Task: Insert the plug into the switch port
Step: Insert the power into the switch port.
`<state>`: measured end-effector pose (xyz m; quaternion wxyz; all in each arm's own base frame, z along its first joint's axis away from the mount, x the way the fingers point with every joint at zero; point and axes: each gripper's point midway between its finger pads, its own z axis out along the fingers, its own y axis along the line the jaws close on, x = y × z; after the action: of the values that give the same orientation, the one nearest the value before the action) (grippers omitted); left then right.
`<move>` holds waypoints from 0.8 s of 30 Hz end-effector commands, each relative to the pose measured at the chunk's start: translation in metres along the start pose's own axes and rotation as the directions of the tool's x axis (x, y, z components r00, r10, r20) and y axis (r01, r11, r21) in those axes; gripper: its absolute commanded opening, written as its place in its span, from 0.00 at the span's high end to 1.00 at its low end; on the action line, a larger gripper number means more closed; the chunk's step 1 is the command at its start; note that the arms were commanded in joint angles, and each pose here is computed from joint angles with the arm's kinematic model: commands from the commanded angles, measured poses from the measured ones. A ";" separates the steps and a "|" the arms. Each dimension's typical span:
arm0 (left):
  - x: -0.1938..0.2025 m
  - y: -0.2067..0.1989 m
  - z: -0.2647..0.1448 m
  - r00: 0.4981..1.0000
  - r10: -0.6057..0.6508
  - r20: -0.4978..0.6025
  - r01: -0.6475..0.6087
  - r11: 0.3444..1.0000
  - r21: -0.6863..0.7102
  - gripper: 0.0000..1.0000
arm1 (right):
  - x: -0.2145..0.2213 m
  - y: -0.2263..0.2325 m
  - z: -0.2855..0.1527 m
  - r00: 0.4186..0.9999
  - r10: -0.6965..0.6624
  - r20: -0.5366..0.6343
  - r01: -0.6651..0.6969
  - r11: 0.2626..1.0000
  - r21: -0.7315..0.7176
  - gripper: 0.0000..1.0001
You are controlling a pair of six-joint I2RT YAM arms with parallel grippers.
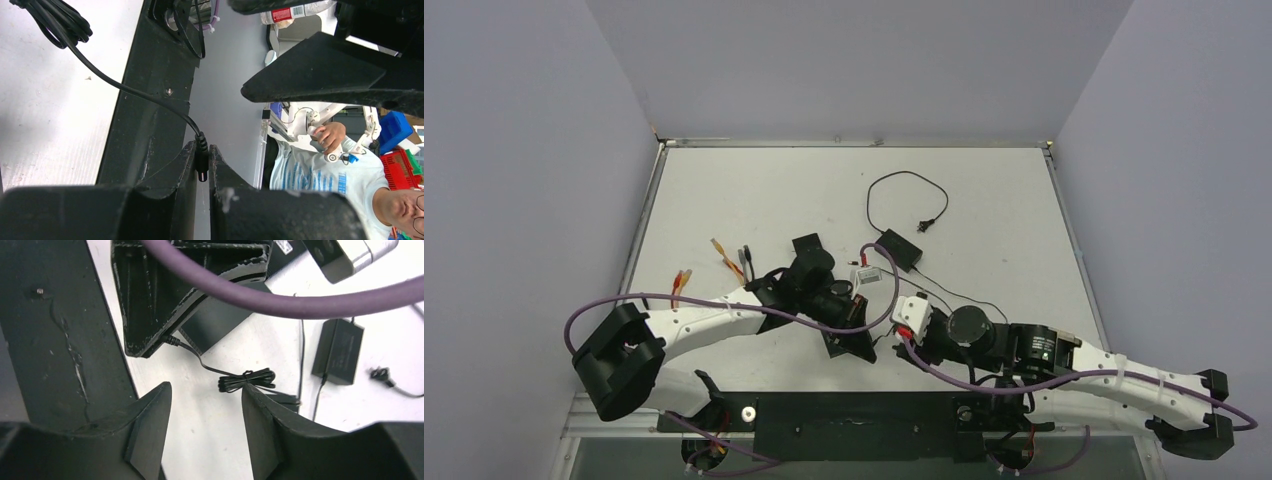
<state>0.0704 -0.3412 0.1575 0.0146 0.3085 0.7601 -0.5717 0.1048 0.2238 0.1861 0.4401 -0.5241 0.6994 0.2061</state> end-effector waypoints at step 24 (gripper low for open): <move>0.005 -0.015 -0.004 0.999 0.040 -0.032 -0.038 0.997 0.067 1.00 | -0.042 0.026 0.015 0.826 -0.534 0.180 0.557 0.822 -0.121 0.59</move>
<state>0.0631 -0.3375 0.1617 -0.0028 0.3144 0.7524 -0.5789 0.0910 0.2520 0.1898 0.4586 -0.7185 0.4986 0.1576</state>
